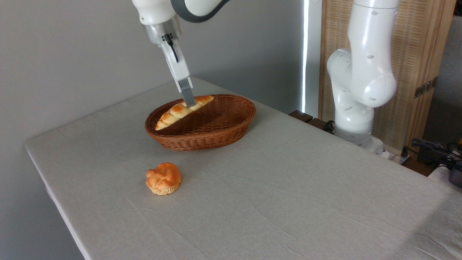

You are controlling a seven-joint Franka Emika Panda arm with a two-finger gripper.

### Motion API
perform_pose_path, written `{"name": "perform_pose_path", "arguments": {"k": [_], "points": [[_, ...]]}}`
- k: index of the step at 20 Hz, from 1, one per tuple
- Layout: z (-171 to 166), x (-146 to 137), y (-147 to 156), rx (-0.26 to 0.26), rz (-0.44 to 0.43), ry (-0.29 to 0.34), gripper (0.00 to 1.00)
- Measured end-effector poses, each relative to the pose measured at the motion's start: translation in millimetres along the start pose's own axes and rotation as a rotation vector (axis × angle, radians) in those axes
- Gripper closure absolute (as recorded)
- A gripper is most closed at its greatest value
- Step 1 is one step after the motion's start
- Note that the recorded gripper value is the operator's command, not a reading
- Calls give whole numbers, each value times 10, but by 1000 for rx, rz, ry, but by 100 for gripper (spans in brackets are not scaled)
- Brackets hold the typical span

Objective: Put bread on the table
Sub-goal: 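Lift the braided roll out over the basket rim, then lower the braided roll onto the table beside the round bun and release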

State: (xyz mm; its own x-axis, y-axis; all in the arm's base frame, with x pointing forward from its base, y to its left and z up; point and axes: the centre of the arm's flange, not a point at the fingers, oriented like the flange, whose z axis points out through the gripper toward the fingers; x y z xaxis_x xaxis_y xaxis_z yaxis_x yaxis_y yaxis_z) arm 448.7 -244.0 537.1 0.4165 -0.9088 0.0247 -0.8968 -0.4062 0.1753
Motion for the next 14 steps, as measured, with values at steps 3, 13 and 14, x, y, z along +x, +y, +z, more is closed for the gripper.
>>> {"name": "perform_pose_path", "arguments": {"k": [3, 13, 14], "points": [[-224, -29, -79, 24, -12, 37, 79], [-635, -1277, -1237, 132, -213, 40, 68], [-659, -1490, -1377, 138, -228, 43, 64]]}}
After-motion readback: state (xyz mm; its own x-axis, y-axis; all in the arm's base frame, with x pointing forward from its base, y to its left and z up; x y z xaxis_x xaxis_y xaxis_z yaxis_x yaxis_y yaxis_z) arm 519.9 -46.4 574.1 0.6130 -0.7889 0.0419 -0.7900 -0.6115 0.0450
